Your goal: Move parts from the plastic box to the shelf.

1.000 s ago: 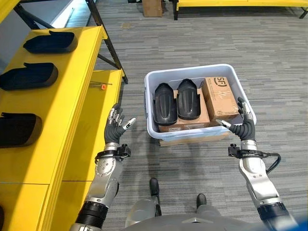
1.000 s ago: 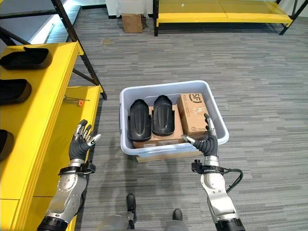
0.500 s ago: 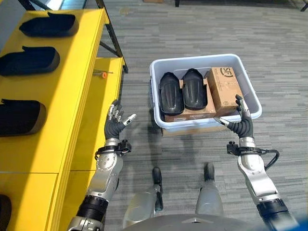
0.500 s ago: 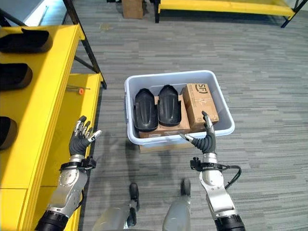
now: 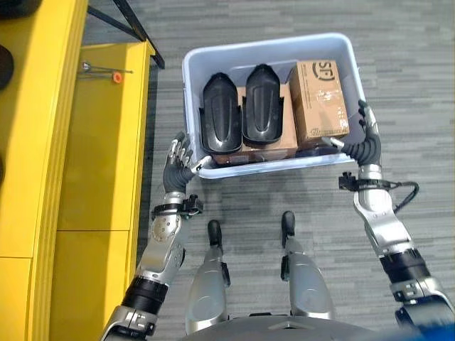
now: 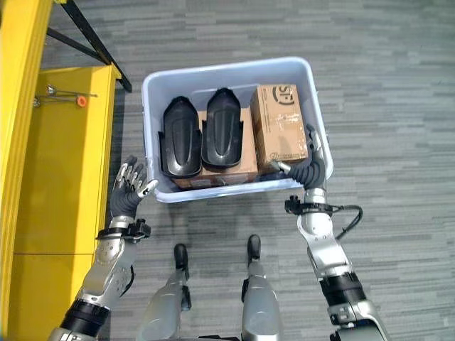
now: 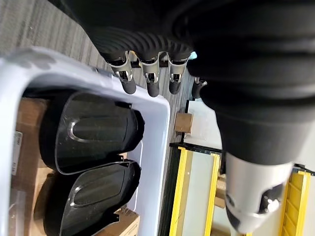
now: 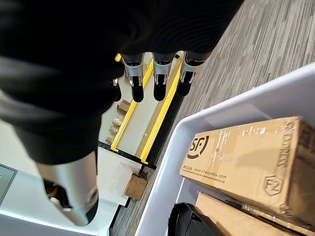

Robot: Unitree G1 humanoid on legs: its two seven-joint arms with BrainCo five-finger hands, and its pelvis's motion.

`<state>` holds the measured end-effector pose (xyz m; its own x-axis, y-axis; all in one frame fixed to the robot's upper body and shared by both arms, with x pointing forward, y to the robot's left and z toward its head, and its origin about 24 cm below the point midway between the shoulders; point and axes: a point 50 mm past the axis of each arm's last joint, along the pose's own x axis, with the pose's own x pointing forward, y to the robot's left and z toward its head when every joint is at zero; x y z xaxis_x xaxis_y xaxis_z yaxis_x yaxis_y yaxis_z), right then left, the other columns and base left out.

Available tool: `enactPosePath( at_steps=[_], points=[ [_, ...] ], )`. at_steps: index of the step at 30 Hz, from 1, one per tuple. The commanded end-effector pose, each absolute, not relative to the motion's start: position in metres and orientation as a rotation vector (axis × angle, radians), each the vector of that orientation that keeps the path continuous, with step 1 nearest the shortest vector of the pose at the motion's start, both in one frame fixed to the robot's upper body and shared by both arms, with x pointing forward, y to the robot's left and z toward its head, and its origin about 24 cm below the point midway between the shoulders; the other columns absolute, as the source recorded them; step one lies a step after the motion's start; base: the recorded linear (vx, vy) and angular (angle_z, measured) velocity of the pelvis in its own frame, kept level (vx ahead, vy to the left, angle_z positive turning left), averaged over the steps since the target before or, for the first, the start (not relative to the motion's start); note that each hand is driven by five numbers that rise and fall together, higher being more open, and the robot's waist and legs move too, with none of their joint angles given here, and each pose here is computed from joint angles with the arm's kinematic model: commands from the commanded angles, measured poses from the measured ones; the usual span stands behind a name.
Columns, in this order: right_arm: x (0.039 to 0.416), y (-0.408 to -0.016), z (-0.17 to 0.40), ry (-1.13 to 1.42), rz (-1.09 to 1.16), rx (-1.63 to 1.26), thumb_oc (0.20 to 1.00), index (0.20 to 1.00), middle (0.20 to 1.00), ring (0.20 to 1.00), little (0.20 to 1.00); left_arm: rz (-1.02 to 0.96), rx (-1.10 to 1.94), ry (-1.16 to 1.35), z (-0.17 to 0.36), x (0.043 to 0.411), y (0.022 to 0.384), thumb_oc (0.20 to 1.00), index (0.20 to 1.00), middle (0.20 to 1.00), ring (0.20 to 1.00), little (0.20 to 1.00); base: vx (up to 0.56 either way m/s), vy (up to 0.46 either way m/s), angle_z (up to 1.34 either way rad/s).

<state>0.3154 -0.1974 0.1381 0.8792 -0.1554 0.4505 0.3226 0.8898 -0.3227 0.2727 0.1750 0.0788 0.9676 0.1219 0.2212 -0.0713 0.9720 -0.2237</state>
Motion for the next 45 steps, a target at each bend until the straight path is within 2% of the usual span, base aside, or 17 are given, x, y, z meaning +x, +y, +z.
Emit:
enactPosePath(
  at_steps=[1,16,30,39,45],
  points=[
    [0.321,-0.187,0.157,-0.525,-0.270,-0.349,1.000,1.000,1.000,1.000,1.000,0.159,-0.202,-0.352,0.096,0.268,0.191,1.000,1.000,1.000,1.000,1.000,-0.03,-0.040,-0.11],
    [0.371,-0.171,0.207,-0.546,-0.322,-0.371,1.000,1.000,1.000,1.000,1.000,0.088,-0.267,-0.410,0.114,0.276,0.173,1.000,1.000,1.000,1.000,1.000,0.00,-0.007,0.01],
    [0.395,-0.200,0.233,-0.471,-0.448,-0.388,1.000,1.000,1.000,1.000,1.000,0.030,-0.265,-0.410,0.117,0.277,0.163,1.000,1.000,1.000,1.000,1.000,0.00,0.006,0.02],
    [0.405,-0.232,0.230,-0.331,-0.522,-0.410,1.000,1.000,1.000,1.000,1.000,-0.011,-0.269,-0.405,0.117,0.278,0.156,1.000,1.000,1.000,1.000,1.000,0.00,0.011,0.02],
    [0.408,-0.234,0.227,-0.298,-0.505,-0.463,1.000,1.000,1.000,1.000,1.000,-0.025,-0.275,-0.412,0.119,0.279,0.152,1.000,1.000,1.000,1.000,1.000,0.00,0.003,0.01]
  ],
)
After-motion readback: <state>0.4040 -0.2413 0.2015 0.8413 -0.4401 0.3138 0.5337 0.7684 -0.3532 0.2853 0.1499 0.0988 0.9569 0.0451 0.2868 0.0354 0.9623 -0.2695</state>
